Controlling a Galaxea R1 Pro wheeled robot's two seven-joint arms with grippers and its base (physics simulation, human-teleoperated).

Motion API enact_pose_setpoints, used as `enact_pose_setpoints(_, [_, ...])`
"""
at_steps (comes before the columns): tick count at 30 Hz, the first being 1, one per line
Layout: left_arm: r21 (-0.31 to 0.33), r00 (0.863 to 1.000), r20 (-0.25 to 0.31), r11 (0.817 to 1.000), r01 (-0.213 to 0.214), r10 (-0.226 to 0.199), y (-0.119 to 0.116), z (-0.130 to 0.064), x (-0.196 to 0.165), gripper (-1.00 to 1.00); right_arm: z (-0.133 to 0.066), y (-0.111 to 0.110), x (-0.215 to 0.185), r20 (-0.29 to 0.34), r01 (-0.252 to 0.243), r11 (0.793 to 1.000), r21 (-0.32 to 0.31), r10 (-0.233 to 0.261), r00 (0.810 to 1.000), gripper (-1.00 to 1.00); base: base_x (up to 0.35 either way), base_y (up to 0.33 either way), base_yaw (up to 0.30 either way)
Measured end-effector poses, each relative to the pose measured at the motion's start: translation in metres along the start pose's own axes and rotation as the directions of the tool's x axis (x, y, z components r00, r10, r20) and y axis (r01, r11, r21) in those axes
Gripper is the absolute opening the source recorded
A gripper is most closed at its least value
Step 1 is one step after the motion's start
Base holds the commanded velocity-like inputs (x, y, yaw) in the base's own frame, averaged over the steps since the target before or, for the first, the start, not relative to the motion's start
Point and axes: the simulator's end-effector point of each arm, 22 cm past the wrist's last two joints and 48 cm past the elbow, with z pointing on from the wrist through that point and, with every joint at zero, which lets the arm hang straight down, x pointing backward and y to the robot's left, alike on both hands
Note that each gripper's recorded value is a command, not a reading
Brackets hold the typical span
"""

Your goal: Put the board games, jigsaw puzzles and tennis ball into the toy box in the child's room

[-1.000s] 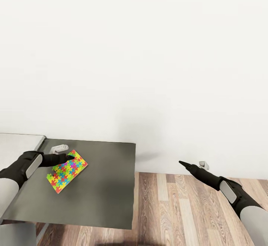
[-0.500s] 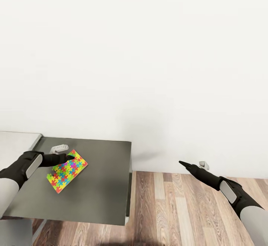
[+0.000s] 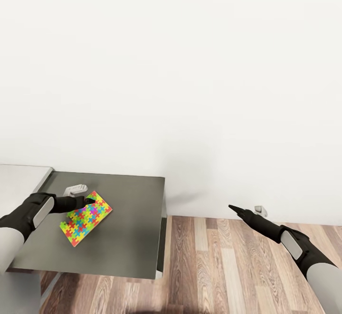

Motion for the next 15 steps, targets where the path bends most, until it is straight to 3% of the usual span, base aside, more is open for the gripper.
enact_pose_setpoints(15, [0.003,1.0,0.0,1.0,0.007,-0.007,-0.0008,0.0001,0.0,1.0,0.0,-0.0002,0.0001,-0.001,-0.001,1.0,0.001,0.001,1.0,1.0,0.0,0.0,0.0])
